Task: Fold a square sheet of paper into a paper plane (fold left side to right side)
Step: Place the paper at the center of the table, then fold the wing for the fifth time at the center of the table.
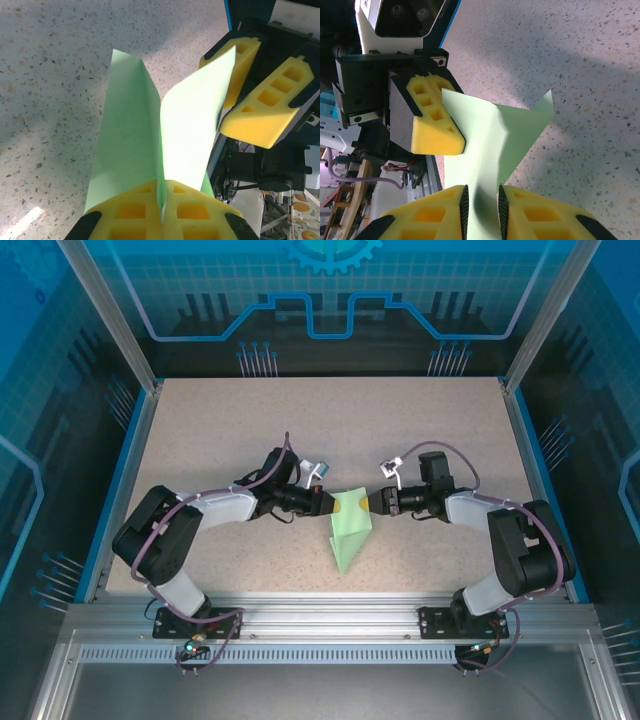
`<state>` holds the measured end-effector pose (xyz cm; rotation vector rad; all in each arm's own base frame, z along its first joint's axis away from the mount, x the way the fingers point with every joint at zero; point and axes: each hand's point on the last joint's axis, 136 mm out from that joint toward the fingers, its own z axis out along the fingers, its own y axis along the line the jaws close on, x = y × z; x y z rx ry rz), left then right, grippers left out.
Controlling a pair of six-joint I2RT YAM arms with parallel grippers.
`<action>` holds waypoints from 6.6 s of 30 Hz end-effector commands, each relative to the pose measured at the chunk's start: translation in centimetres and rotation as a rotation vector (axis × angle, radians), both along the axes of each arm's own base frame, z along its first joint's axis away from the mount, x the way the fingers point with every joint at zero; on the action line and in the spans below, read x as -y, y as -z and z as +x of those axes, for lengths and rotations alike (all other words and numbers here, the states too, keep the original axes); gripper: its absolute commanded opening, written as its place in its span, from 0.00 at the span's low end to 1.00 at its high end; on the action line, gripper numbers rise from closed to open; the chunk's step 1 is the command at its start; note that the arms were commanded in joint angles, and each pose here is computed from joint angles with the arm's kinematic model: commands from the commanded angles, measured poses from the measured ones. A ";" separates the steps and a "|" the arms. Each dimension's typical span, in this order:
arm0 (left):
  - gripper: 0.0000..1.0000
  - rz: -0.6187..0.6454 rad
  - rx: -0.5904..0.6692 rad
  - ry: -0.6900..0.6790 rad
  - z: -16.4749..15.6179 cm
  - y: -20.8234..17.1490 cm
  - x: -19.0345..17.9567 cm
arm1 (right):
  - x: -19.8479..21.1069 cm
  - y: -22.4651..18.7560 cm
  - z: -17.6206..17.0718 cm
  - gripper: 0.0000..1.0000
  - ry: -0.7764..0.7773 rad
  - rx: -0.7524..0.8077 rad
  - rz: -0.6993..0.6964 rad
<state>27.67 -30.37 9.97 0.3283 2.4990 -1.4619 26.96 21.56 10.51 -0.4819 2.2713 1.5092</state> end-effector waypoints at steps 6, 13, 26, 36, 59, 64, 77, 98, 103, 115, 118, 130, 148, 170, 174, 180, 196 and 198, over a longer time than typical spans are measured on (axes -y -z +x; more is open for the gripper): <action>0.03 0.012 0.031 0.027 0.2 0.1 0.3 | 0.0 -0.4 -0.6 0.37 -0.026 -0.009 -0.002; 0.03 0.016 0.026 0.025 0.2 0.3 0.4 | 0.0 -0.4 -0.9 0.33 -0.029 -0.028 -0.001; 0.56 0.087 0.100 -0.012 1.0 -0.4 -0.6 | 0.6 2.5 0.2 0.00 0.078 -0.232 -0.126; 0.67 0.324 0.366 -0.075 -0.2 -4.0 -3.2 | 1.1 3.5 1.1 0.00 0.161 -0.400 -0.226; 0.74 1.050 0.541 0.075 -6.7 3.2 2.0 | -0.2 4.7 2.5 0.00 0.166 -0.524 -0.280; 0.74 1.082 0.525 0.075 -6.6 4.4 2.2 | -0.4 4.7 2.6 0.00 0.161 -0.526 -0.277; 0.59 1.172 0.519 0.052 -6.0 6.1 1.6 | -0.4 5.2 2.6 0.00 0.156 -0.531 -0.278; 0.14 1.173 0.512 0.039 -5.9 6.1 1.5 | 0.0 5.0 2.8 0.00 0.161 -0.489 -0.310; 0.08 1.102 0.473 0.034 -6.0 5.6 1.8 | 1.6 3.4 3.9 0.23 0.245 -0.383 -0.350; 0.02 0.727 0.224 0.045 -6.4 4.0 3.9 | 7.7 0.0 2.7 0.60 0.483 -0.145 -0.420; 0.02 0.654 0.155 0.040 -6.3 4.1 4.3 | 7.9 -0.3 1.7 0.63 0.496 -0.116 -0.403; 0.01 0.422 -0.015 -0.038 -5.0 4.3 5.1 | 6.7 2.0 -2.6 0.62 0.494 -0.096 -0.334; 0.01 0.130 -0.136 -0.096 -4.3 3.4 4.2 | 3.1 3.6 -2.6 0.61 0.487 -0.062 -0.308; 0.02 0.049 -0.199 -0.118 -4.3 4.2 2.9 | -0.3 4.3 0.6 0.52 0.526 -0.116 -0.264; 0.02 0.043 -0.210 -0.124 -4.3 4.5 2.8 | -0.8 4.4 1.0 0.52 0.529 -0.124 -0.258; 0.02 0.043 -0.227 -0.128 -4.4 4.9 2.8 | -1.1 5.1 1.2 0.51 0.534 -0.150 -0.271; 0.02 0.055 -0.270 -0.149 -4.5 6.2 2.6 | -1.5 6.5 1.5 0.46 0.548 -0.208 -0.289; 0.02 0.056 -0.269 -0.150 -4.5 6.2 2.6 | -1.7 6.6 1.6 0.45 0.546 -0.208 -0.288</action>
